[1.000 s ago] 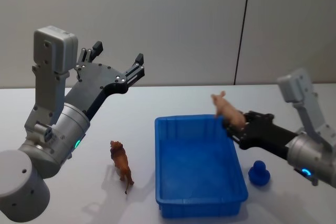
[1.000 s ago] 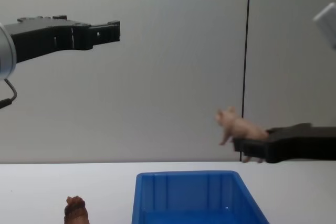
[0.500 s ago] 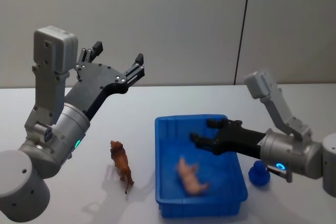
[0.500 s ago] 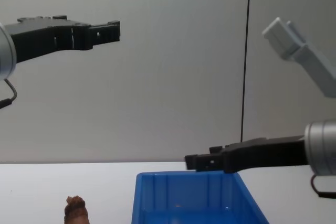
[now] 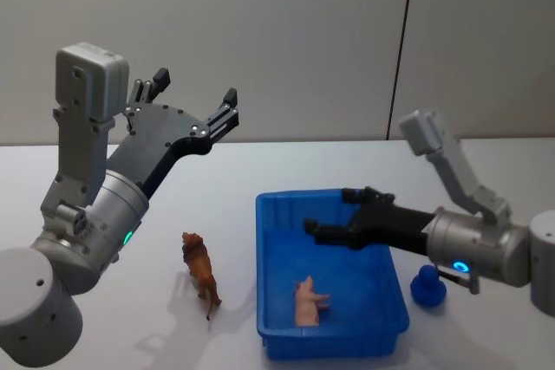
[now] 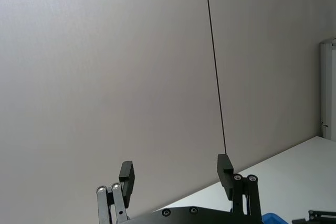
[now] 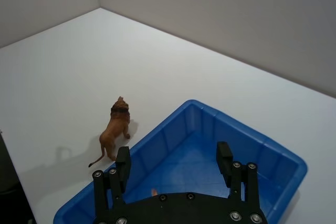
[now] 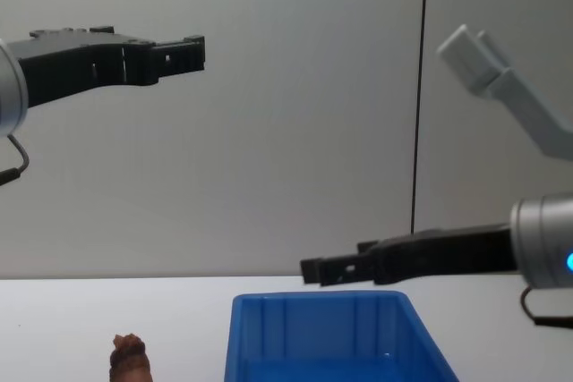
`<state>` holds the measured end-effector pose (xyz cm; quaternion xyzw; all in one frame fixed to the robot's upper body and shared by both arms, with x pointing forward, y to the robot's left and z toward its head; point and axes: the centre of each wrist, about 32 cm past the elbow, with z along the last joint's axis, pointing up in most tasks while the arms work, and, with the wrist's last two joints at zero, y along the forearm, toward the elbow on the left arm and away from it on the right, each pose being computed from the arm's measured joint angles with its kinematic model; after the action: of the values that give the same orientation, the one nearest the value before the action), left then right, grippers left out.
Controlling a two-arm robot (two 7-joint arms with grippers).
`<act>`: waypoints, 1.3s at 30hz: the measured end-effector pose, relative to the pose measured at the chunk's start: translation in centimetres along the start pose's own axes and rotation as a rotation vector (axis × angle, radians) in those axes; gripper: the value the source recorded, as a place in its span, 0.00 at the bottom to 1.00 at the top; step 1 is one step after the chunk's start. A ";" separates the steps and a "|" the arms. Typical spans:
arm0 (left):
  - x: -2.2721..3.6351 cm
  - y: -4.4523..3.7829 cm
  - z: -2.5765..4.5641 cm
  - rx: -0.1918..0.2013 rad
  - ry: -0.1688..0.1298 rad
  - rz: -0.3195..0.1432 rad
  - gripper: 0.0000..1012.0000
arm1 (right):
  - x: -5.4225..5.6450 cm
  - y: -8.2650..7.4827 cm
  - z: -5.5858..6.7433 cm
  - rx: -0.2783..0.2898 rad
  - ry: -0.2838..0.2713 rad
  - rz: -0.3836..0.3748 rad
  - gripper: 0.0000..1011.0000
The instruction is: Pick up the two dolls from the table and place them into the box.
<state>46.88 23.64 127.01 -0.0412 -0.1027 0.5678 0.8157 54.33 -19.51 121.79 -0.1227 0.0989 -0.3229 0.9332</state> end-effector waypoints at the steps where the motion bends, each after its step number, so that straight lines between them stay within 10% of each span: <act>1: 0.00 0.00 0.00 0.000 0.000 0.000 0.99 | 0.1 -0.2 0.0 0.006 -0.003 -0.005 0.99; 15: 0.00 0.00 0.00 0.000 0.000 0.000 0.99 | 2.0 -6.0 -0.7 0.131 -0.034 -0.141 0.99; 21: 0.00 0.00 0.00 0.000 0.000 0.000 0.99 | 2.0 -10.3 -2.8 0.162 -0.015 -0.228 0.99; 39: 0.00 0.00 0.00 0.000 0.000 0.000 0.99 | -0.2 -16.3 -7.3 0.074 0.060 -0.290 0.99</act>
<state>46.88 23.64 127.01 -0.0412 -0.1027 0.5678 0.8157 42.86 -32.97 119.64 -0.0915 0.0962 -0.4610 0.8774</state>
